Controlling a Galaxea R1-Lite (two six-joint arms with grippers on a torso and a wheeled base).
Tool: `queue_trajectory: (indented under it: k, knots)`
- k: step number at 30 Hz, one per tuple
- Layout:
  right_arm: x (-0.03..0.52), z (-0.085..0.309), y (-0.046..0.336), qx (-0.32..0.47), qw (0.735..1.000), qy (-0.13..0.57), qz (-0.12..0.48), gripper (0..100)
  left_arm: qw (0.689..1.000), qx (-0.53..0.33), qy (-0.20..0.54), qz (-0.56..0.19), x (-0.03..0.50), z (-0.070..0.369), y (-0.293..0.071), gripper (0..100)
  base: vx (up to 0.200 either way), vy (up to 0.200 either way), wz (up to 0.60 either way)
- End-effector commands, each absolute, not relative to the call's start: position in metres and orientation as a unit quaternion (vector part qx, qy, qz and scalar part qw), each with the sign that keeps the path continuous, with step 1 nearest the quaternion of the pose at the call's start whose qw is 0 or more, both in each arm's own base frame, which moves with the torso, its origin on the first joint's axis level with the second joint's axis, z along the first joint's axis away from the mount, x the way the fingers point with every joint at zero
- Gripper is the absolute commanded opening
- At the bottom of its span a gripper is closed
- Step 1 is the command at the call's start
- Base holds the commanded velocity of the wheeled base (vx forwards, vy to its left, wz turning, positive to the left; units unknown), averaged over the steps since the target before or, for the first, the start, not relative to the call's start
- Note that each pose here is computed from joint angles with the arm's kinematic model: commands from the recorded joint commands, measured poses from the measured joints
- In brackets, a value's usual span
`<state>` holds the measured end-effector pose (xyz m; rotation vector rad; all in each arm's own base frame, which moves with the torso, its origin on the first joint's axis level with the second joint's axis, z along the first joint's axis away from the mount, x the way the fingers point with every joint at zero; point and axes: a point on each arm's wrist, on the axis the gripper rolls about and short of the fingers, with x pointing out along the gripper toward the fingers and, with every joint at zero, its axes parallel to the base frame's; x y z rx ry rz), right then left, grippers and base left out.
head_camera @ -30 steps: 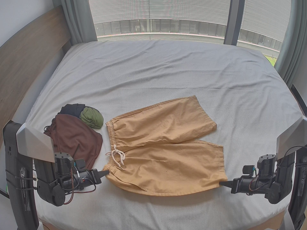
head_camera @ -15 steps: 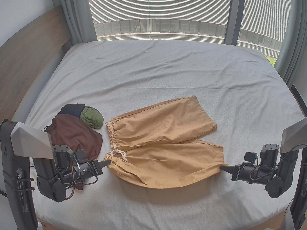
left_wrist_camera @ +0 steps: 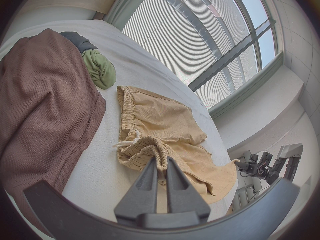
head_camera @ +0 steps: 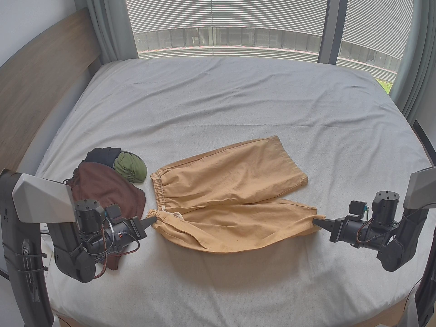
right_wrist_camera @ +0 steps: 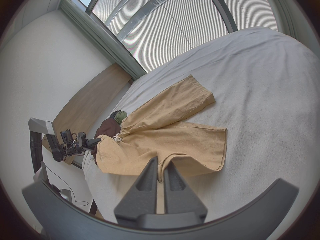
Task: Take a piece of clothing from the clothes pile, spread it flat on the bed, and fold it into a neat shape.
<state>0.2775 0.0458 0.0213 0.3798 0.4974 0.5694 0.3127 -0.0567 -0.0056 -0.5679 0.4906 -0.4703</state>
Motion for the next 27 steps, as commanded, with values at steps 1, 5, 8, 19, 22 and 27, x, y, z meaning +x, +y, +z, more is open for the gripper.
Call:
queue_trajectory:
  k: [1,5,8,19,22,27]
  knots:
    - [0.287,0.045,0.047,0.178,0.919,0.207,0.284,0,0.905,-0.277,0.23,-0.227,0.316,-0.003,-0.057,0,0.0,0.0,0.0]
    - [0.293,0.057,0.048,0.178,0.919,0.204,0.285,0,0.906,-0.289,0.219,-0.218,0.322,-0.001,-0.061,0,0.0,0.0,0.0]
    - [0.3,0.064,0.049,0.177,0.92,0.199,0.286,0,0.905,-0.301,0.215,-0.209,0.324,0.001,-0.064,0,0.0,0.0,0.0]
    - [0.332,0.084,0.046,0.178,0.925,0.19,0.278,0,0.909,-0.318,0.189,-0.195,0.337,0.007,-0.067,0,0.0,0.0,0.0]
    - [0.339,0.089,0.047,0.178,0.925,0.191,0.278,0,0.91,-0.32,0.182,-0.19,0.339,0.008,-0.067,0,0.0,0.0,0.0]
    - [0.349,0.1,0.049,0.177,0.925,0.189,0.279,0,0.911,-0.321,0.175,-0.189,0.343,0.009,-0.066,0,0.0,0.0,0.0]
